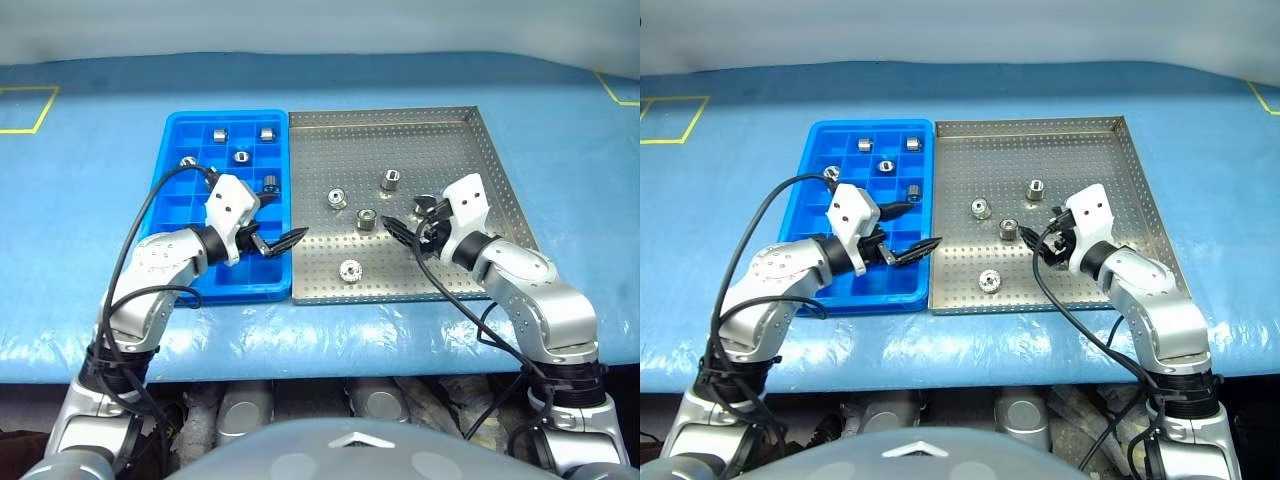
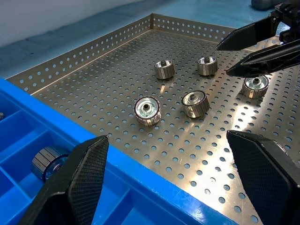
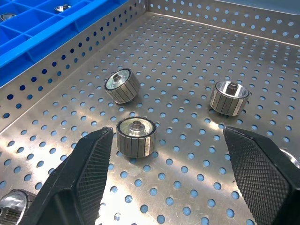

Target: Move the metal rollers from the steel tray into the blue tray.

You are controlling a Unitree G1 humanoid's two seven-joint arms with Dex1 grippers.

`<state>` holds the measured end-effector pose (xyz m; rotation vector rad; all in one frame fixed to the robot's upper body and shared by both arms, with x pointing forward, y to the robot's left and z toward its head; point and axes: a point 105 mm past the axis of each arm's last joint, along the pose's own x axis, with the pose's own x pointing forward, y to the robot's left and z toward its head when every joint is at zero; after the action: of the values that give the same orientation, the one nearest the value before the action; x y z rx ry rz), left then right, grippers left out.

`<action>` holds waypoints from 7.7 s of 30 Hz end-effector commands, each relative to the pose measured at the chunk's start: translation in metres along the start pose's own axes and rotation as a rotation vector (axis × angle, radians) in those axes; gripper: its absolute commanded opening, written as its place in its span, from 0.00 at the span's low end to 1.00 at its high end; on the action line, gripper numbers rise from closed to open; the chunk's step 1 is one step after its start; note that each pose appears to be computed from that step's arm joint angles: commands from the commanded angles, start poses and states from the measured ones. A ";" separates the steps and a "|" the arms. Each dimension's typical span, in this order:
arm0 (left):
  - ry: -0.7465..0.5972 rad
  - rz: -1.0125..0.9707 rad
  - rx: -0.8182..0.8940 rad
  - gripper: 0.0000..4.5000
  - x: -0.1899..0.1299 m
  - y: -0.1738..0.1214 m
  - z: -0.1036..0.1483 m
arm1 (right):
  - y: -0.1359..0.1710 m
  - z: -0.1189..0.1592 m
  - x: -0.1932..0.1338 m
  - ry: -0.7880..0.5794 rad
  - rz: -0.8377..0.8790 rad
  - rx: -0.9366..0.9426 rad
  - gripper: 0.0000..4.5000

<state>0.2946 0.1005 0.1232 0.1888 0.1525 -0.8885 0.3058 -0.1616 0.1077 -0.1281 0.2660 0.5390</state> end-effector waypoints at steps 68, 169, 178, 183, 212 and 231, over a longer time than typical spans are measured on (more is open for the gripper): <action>0.316 0.210 -0.134 0.58 0.147 0.000 -0.030 | -0.026 0.025 -0.020 -0.180 -0.283 0.053 0.89; 0.010 -0.058 -0.143 0.10 0.067 -0.023 0.004 | 0.020 -0.003 0.044 0.020 -0.109 0.096 0.89; 0.015 -0.011 -0.135 0.09 0.059 -0.013 0.003 | 0.012 -0.024 0.057 0.050 -0.134 0.183 0.85; 0.015 0.008 -0.134 0.09 0.058 -0.009 0.004 | 0.015 -0.024 0.059 0.042 -0.129 0.187 0.54; -0.233 -0.629 -0.310 0.09 0.016 -0.057 0.071 | 0.106 0.043 0.009 -0.154 0.460 -0.061 0.40; -0.165 -0.499 -0.243 0.87 -0.012 -0.029 0.043 | 0.103 0.059 -0.003 -0.244 0.481 -0.020 0.40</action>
<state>0.2660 0.0832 0.1592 -0.1775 0.1853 -1.3525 0.2706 -0.0709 0.1320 -0.0221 0.1744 0.9690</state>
